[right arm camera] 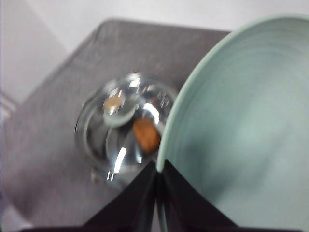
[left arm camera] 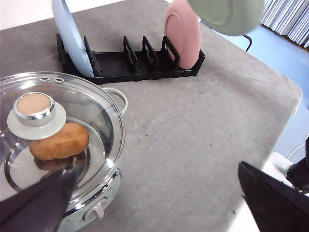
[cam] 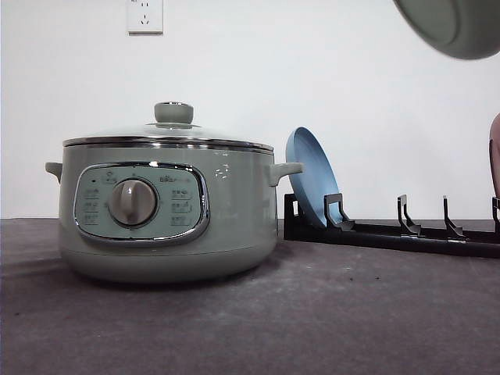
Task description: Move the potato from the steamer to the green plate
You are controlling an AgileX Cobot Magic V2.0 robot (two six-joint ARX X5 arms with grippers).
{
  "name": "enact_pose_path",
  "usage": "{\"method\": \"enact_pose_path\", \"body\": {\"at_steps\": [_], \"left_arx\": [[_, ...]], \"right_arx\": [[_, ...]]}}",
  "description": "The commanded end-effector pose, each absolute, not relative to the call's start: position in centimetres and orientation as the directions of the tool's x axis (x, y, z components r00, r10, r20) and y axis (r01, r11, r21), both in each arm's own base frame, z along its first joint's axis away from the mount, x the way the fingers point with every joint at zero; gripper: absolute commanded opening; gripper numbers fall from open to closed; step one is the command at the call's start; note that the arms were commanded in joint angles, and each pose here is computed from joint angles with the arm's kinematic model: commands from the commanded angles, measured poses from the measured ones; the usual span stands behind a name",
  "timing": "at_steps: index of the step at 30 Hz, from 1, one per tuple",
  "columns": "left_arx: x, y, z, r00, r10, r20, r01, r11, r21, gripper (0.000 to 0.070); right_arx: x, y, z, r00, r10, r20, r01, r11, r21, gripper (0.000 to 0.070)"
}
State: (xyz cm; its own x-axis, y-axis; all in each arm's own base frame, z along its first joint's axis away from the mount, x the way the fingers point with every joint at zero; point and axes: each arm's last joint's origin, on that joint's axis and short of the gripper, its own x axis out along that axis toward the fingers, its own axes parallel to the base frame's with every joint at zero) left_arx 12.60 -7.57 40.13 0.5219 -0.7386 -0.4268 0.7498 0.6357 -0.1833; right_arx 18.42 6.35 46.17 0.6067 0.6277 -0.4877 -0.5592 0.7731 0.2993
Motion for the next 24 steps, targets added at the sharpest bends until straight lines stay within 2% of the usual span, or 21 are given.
{"method": "enact_pose_path", "body": {"at_steps": [1,8,15,24], "left_arx": [[12.6,-7.7,40.7,0.523,-0.749,-0.407,0.763,0.624,-0.169,0.0700],[12.6,-7.7,40.7,0.523,-0.749,-0.407,0.763,0.624,-0.169,0.0700],[12.6,-7.7,40.7,0.523,-0.749,-0.407,0.763,0.624,-0.169,0.0700],[12.6,-7.7,40.7,0.523,-0.749,-0.407,0.761,0.625,-0.173,0.0700]], "right_arx": [[17.5,6.9,46.3,0.592,0.636,-0.496,-0.623,0.751,0.220,0.0007],[13.9,8.8,43.1,0.506,0.611,-0.609,-0.673,0.721,0.165,0.0006],[12.1,10.0,37.6,0.476,0.501,-0.723,-0.621,0.774,0.127,0.0006],[11.8,13.0,30.6,0.413,0.399,-0.819,-0.627,0.776,0.062,0.0006]]}}
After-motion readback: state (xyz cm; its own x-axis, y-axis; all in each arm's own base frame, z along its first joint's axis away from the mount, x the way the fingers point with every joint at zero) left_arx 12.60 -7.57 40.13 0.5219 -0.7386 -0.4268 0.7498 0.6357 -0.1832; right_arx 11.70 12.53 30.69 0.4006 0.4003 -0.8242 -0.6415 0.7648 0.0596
